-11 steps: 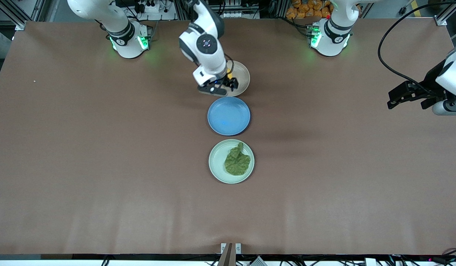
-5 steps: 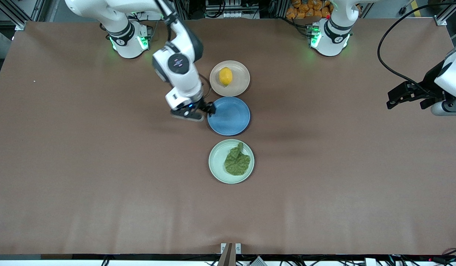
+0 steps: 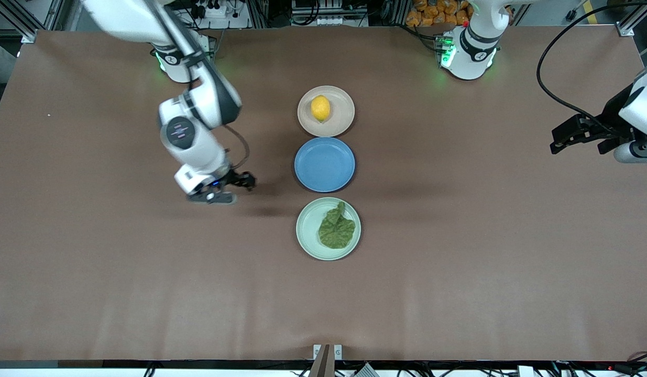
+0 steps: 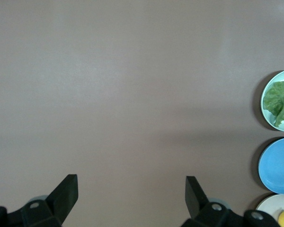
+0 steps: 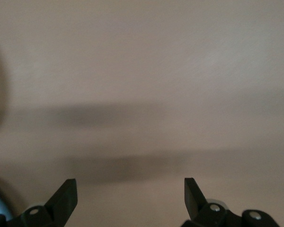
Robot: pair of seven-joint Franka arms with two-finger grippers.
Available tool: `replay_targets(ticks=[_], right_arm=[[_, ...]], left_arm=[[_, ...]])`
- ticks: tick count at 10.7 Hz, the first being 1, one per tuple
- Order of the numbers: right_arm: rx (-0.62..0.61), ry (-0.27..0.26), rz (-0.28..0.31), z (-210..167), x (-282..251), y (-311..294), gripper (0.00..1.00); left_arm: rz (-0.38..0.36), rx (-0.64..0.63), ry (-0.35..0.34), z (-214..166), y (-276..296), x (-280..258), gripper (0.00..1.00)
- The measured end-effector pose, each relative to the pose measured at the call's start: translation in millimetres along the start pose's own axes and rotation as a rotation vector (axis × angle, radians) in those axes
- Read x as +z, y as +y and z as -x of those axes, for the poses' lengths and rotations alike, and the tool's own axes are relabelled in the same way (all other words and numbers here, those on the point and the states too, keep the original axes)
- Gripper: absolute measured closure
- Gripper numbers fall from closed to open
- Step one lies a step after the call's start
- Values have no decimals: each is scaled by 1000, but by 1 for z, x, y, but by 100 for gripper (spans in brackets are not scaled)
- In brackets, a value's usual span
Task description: Place lemon and lettuce in plates
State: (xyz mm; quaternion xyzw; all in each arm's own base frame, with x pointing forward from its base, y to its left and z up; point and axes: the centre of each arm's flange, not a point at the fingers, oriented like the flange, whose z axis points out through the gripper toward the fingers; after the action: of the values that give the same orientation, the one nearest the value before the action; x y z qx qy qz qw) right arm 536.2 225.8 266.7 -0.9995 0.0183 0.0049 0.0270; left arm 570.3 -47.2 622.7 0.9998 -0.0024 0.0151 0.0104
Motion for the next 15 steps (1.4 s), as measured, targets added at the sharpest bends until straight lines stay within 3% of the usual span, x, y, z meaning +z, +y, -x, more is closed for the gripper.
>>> replay_targets(ticks=[3, 5, 10, 15], right_arm=[[-84, -27, -3, -31, -9, 97, 0], [-104, -39, 3, -35, -34, 131, 0], [-133, -24, 34, -11, -156, 128, 0], [-204, 12, 33, -27, -279, 143, 0]], left_arm=[[1, 12, 0, 1, 6, 0, 0], [2, 26, 0, 2, 15, 0, 0], [1, 26, -5, 2, 15, 0, 0], [-1, 27, -30, 5, 15, 4, 0]])
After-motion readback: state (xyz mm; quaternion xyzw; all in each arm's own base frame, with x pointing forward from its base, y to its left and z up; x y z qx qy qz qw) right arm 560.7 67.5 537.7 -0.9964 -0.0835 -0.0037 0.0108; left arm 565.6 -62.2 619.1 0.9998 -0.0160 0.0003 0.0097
